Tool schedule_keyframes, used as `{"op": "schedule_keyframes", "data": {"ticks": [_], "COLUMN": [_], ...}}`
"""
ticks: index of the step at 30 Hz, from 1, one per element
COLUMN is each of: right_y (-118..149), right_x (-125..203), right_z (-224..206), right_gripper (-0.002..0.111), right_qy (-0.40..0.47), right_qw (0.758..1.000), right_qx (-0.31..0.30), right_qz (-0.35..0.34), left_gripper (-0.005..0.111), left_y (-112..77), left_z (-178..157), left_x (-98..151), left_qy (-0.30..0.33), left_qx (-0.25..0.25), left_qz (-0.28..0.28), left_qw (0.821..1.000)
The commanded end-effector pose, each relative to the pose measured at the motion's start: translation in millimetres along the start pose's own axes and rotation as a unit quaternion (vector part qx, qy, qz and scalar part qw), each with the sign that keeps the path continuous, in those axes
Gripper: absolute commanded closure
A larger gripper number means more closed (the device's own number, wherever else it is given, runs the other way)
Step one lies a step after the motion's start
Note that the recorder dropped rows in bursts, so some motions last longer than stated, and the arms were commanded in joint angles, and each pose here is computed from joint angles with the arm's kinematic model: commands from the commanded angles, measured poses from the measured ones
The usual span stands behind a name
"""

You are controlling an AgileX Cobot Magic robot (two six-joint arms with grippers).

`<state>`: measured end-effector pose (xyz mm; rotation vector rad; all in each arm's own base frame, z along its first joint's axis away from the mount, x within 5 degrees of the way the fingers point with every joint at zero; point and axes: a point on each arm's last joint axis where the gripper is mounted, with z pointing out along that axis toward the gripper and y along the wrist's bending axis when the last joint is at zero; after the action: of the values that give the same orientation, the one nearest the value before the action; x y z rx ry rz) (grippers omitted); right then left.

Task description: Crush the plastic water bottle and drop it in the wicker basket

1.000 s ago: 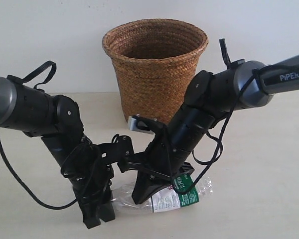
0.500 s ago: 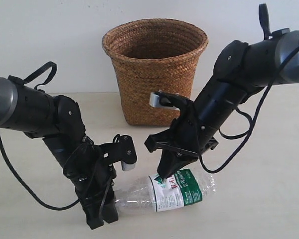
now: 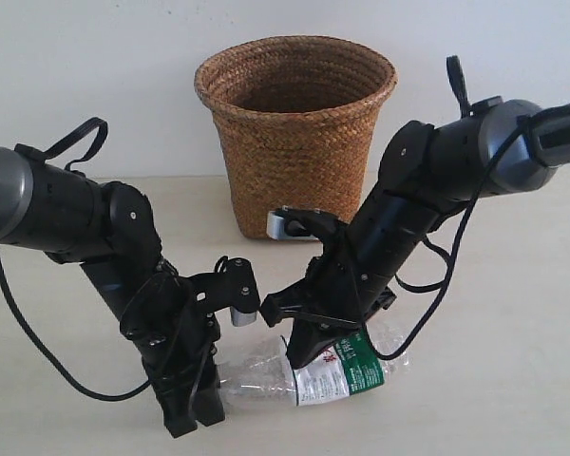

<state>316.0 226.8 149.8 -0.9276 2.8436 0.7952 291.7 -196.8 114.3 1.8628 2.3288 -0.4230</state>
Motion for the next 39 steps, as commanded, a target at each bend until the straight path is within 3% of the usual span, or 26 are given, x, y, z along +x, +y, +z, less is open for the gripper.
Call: {"op": "schedule_keyframes", "data": {"ticks": [1,20,27,35,39], "right_y": [-14.9,-47.4,-61.4,-62.6,-46.5], "right_x": [3.4,13.4,13.9,8.2,0.3], "right_z": [22.1,71.5,80.4,76.2,50.7], "right_gripper": [0.108,0.108,0.108,0.108,0.108], "right_qy": [0.018,0.101,0.162,0.166,0.150], "right_qw": [1.000,0.993,0.981,0.979,0.985], "right_qx": [0.020,0.046,0.083,0.099,0.082], "right_qz": [-0.006,0.042,0.062,0.070,0.038], "left_gripper": [0.103,0.103,0.103,0.103,0.103], "left_y": [-2.5,-3.9,-4.1,-4.3,-4.3], "left_z": [1.1,1.0,0.9,0.9,0.9], "left_x": [-0.5,-4.4,-5.0,-4.8,-4.8], "left_qy": [0.002,-0.019,-0.023,-0.022,-0.022], "left_qx": [0.008,0.016,0.017,0.018,0.018], "left_qz": [-0.001,-0.026,-0.030,-0.023,-0.023], "left_qw": [1.000,0.999,0.999,0.999,0.999]}}
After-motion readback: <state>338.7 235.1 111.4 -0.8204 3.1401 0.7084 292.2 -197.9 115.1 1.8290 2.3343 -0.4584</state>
